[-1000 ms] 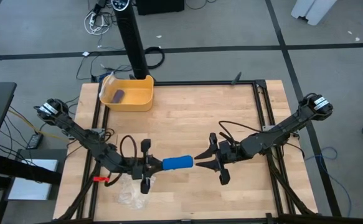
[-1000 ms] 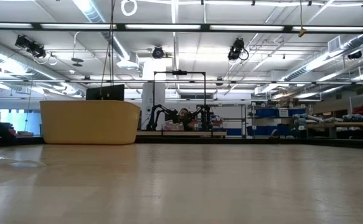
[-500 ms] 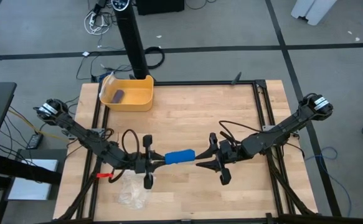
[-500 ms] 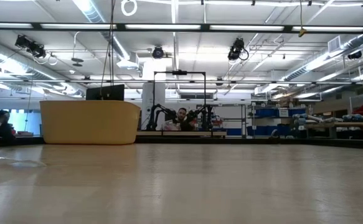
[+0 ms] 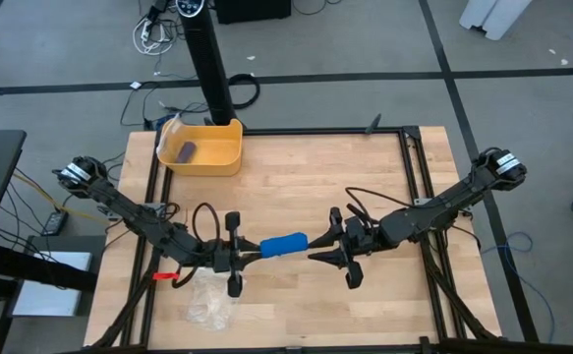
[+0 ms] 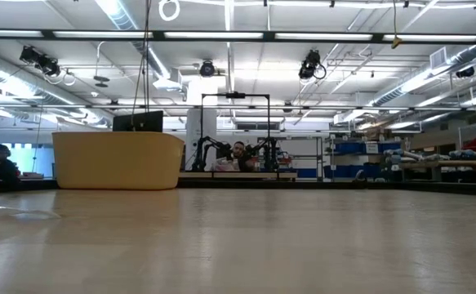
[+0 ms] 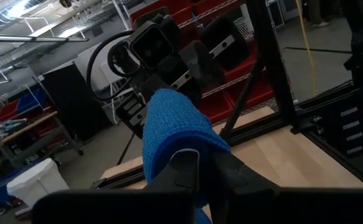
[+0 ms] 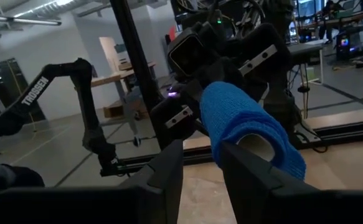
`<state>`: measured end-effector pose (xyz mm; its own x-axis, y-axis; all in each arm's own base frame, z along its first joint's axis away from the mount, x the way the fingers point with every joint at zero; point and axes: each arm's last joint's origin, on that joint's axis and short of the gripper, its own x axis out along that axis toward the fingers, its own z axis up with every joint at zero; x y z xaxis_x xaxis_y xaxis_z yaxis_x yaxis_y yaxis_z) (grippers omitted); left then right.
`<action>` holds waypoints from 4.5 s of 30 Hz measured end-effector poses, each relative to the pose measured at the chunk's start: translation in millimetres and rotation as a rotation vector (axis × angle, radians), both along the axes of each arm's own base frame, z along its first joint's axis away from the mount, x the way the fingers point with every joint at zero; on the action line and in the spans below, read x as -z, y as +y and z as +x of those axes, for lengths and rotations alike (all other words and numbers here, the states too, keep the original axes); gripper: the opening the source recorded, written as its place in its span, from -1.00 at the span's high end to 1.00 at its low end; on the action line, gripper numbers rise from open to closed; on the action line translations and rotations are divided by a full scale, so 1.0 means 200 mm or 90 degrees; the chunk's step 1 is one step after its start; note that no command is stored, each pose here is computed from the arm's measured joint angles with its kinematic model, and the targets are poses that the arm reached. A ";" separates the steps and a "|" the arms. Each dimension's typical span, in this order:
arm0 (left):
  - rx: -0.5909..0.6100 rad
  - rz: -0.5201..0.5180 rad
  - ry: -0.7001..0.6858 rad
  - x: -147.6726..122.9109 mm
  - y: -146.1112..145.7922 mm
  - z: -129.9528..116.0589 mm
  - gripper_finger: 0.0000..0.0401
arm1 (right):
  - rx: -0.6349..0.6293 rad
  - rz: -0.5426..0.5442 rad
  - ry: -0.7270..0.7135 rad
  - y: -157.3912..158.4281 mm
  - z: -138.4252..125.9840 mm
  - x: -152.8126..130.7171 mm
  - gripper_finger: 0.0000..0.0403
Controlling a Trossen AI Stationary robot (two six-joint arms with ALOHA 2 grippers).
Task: Roll bandage
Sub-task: Roll the blue bandage
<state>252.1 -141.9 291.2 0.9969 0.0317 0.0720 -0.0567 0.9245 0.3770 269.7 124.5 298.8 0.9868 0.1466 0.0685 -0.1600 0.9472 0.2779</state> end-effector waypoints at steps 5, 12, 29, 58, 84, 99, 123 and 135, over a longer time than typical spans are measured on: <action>-0.001 0.004 0.004 0.00 0.00 0.00 0.90 | 0.019 -0.018 0.011 0.01 -0.02 0.00 0.43; 0.028 0.012 0.007 0.01 -0.01 0.00 0.90 | 0.040 -0.056 0.033 0.00 -0.04 0.00 0.55; 0.038 -0.014 -0.004 0.00 0.01 0.01 0.90 | -0.008 -0.087 -0.005 0.01 -0.04 -0.02 0.98; 0.076 -0.059 -0.025 -0.03 0.03 0.01 0.90 | 0.023 -0.119 -0.005 0.00 -0.07 -0.05 0.99; 0.057 -0.126 -0.004 -0.01 0.08 0.04 0.90 | 0.012 -0.088 0.008 -0.08 0.04 0.00 0.75; 0.061 -0.237 0.002 -0.01 0.11 0.06 0.89 | -0.040 -0.198 -0.018 -0.09 0.05 0.00 0.98; 0.049 -0.192 0.033 0.02 0.12 0.06 0.82 | 0.020 -0.391 -0.013 0.00 0.01 0.02 1.00; -0.030 0.188 0.091 0.06 0.13 0.06 0.91 | 0.075 -0.272 0.040 -0.06 0.03 0.04 0.95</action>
